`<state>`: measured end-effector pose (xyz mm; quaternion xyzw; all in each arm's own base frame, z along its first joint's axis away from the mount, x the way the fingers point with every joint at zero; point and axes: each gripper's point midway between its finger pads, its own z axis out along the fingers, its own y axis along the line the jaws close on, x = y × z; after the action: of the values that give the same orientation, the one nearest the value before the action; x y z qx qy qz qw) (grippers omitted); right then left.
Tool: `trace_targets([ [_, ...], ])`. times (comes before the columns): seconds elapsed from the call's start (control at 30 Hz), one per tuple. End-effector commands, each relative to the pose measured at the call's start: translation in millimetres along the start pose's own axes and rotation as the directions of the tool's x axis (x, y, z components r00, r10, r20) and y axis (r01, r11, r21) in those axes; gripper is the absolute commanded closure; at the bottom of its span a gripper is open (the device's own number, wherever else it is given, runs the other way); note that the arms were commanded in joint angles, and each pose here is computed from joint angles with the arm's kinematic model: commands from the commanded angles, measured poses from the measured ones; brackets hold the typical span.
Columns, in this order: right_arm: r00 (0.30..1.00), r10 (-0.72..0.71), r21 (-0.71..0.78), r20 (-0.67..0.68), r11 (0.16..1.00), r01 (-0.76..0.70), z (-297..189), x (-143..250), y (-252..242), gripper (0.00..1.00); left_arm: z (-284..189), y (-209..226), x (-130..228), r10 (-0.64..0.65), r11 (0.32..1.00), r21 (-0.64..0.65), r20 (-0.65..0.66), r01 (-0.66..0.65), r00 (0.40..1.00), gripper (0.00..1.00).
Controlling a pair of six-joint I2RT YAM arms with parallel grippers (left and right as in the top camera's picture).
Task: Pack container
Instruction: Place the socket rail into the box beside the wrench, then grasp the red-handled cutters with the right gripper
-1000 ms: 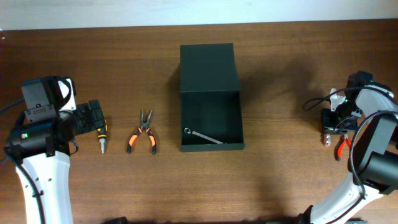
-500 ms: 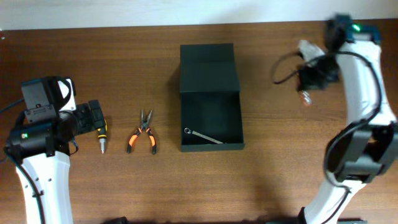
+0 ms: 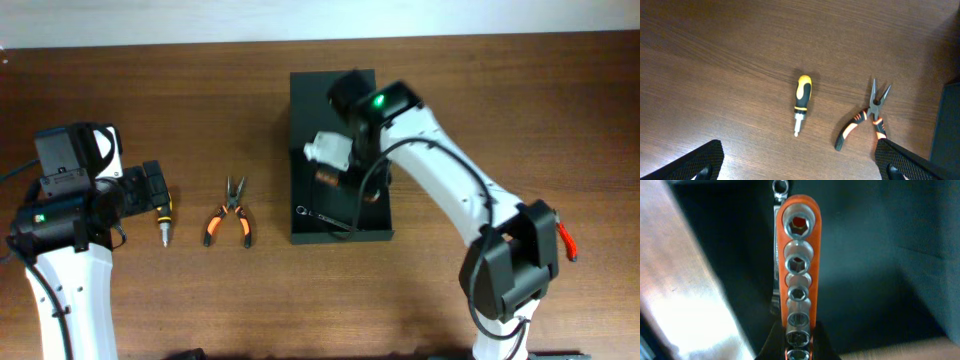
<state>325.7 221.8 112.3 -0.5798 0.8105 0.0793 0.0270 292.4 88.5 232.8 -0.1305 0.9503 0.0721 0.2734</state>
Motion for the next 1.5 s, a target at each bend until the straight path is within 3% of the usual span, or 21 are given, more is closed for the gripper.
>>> trace_targets([
  [0.0, 0.998, -0.009, -0.05, -0.057, 0.999, 0.006, 39, 20, 10, 0.96, -6, 0, -5, 0.009, 1.0, 0.007, 0.023, -0.01, 1.0, 0.01],
  [0.13, 0.996, -0.001, -0.073, -0.085, 0.997, -0.005, 64, 35, 17, 0.96, -6, 0, -5, 0.009, 1.0, 0.007, 0.023, -0.01, 1.0, 0.01],
  [0.17, 0.996, 0.0, -0.072, -0.084, 0.997, -0.006, 64, 34, 17, 0.91, -6, 0, -5, 0.009, 1.0, 0.007, 0.023, -0.01, 1.0, 0.01],
  [0.23, 0.997, 0.002, -0.07, -0.083, 0.997, -0.008, 64, 34, 16, 0.63, -6, 0, -5, 0.009, 1.0, 0.007, 0.022, -0.01, 1.0, 0.01],
  [0.27, 0.996, 0.027, -0.067, -0.083, 0.997, -0.032, 64, 34, 16, 0.23, -6, 0, -5, 0.009, 1.0, 0.007, 0.022, -0.01, 1.0, 0.01],
  [0.3, 0.996, 0.039, -0.064, -0.082, 0.997, -0.045, 63, 33, 16, 0.07, -6, 0, -4, 0.01, 1.0, 0.008, 0.019, -0.01, 1.0, 0.01],
  [0.33, 0.996, 0.051, -0.06, -0.079, 0.997, -0.056, 61, 32, 15, 0.03, -6, 0, -4, 0.01, 1.0, 0.008, 0.018, -0.01, 1.0, 0.01],
  [0.43, 0.992, 0.111, -0.009, -0.058, 0.994, -0.112, 36, 19, 3, 0.01, -6, 0, -3, 0.01, 1.0, 0.008, 0.014, -0.01, 1.0, 0.01],
  [0.53, 0.967, 0.251, 0.186, 0.038, 0.949, -0.253, -44, 3, -40, 0.01, -6, 0, -3, 0.01, 1.0, 0.007, 0.016, -0.01, 1.0, 0.01],
  [0.63, 0.891, 0.412, 0.296, 0.193, 0.841, -0.453, -132, 13, -71, 0.01, -6, 0, -4, 0.01, 1.0, 0.007, 0.018, -0.01, 1.0, 0.01],
  [0.7, 0.795, 0.531, 0.307, 0.293, 0.735, -0.604, -184, 41, -82, 0.01, -6, 0, -5, 0.01, 1.0, 0.007, 0.021, -0.01, 1.0, 0.01],
  [0.77, 0.538, 0.713, 0.245, 0.45, 0.481, -0.842, -241, 108, -102, 0.01, -6, 0, -5, 0.009, 1.0, 0.007, 0.023, -0.01, 1.0, 0.01],
  [0.83, 0.369, 0.777, 0.172, 0.51, 0.328, -0.929, -260, 153, -111, 0.01, -6, 0, -5, 0.009, 1.0, 0.007, 0.023, -0.01, 1.0, 0.01],
  [0.87, 0.222, 0.817, 0.099, 0.532, 0.199, -0.975, -269, 193, -112, 0.01, -6, 0, -5, 0.009, 1.0, 0.007, 0.023, -0.01, 1.0, 0.01],
  [1.0, 0.006, 0.88, 0.043, 0.476, -0.016, -0.999, -259, 273, -87, 0.01, -6, 0, -5, 0.009, 1.0, 0.008, 0.022, -0.009, 1.0, 0.01],
  [1.2, -0.185, 0.945, 0.104, 0.27, -0.22, -0.97, -189, 343, -15, 0.01, -6, -4, -5, 0.009, 0.999, 0.035, 0.022, -0.01, 1.0, 0.01],
  [1.33, -0.19, 0.966, 0.126, 0.176, -0.213, -0.969, -131, 364, -13, 0.01, -6, -4, -5, 0.009, 0.999, 0.034, 0.023, -0.01, 1.0, 0.01],
  [1.47, -0.128, 0.981, 0.136, 0.146, -0.148, -0.98, -70, 375, -25, 0.01, -6, -4, -4, 0.01, 0.999, 0.034, 0.018, -0.01, 1.0, 0.01],
])
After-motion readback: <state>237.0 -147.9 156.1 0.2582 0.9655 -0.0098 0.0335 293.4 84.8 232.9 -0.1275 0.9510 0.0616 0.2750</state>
